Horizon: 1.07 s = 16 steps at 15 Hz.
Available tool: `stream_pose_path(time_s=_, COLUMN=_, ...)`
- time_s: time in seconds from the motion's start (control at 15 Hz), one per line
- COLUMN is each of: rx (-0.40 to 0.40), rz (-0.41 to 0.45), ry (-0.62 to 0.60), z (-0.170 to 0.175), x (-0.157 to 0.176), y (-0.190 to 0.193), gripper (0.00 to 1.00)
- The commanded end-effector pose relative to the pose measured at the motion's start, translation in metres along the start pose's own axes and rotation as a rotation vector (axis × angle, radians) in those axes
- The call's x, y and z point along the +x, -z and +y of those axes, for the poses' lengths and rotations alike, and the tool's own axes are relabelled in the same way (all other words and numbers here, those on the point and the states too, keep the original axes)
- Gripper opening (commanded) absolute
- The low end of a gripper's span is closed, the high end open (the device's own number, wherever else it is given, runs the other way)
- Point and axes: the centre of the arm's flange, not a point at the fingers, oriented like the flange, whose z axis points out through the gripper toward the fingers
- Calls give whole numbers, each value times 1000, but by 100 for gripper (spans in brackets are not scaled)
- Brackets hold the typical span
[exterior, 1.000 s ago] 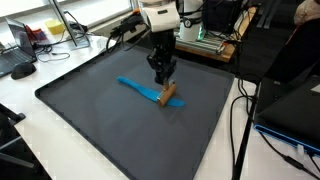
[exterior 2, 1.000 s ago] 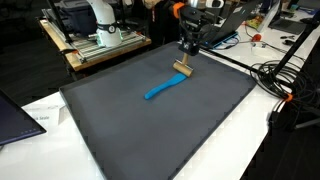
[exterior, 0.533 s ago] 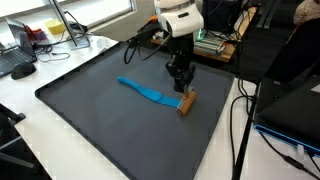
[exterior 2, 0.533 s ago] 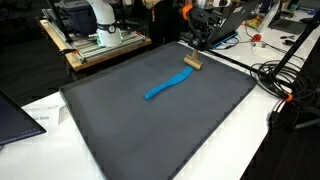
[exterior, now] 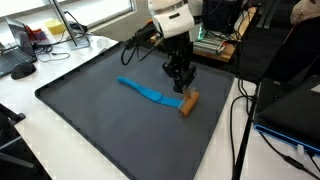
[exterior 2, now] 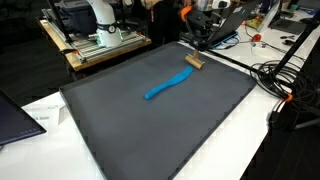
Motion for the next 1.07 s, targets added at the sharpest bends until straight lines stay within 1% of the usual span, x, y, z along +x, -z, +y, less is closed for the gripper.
stream_pose_path(time_s=0.0, rx=8, rz=62, ry=-97, z=4, x=-25, y=37, gripper=22)
stream_pose_path(time_s=0.13, rx=6, rz=114, ry=-158, z=5, x=-38, y=58, gripper=22)
stream_pose_path(time_s=0.27, rx=0, rz=189, ry=-227, z=6, x=-50, y=83, gripper=22)
stream_pose_path(time_s=0.4, rx=-47, rz=205, ry=-310, z=8, x=-61, y=104, gripper=22)
stream_pose_path(time_s=0.6, rx=-102, rz=169, ry=-444, z=12, x=-79, y=124, gripper=22)
stream_pose_path(time_s=0.73, rx=-142, rz=134, ry=-543, z=16, x=-91, y=129, gripper=22)
stream_pose_path(time_s=0.93, rx=-145, rz=89, ry=-649, z=22, x=-105, y=127, gripper=22)
stream_pose_path(time_s=1.0, rx=-158, rz=68, ry=-691, z=23, x=-108, y=126, gripper=22)
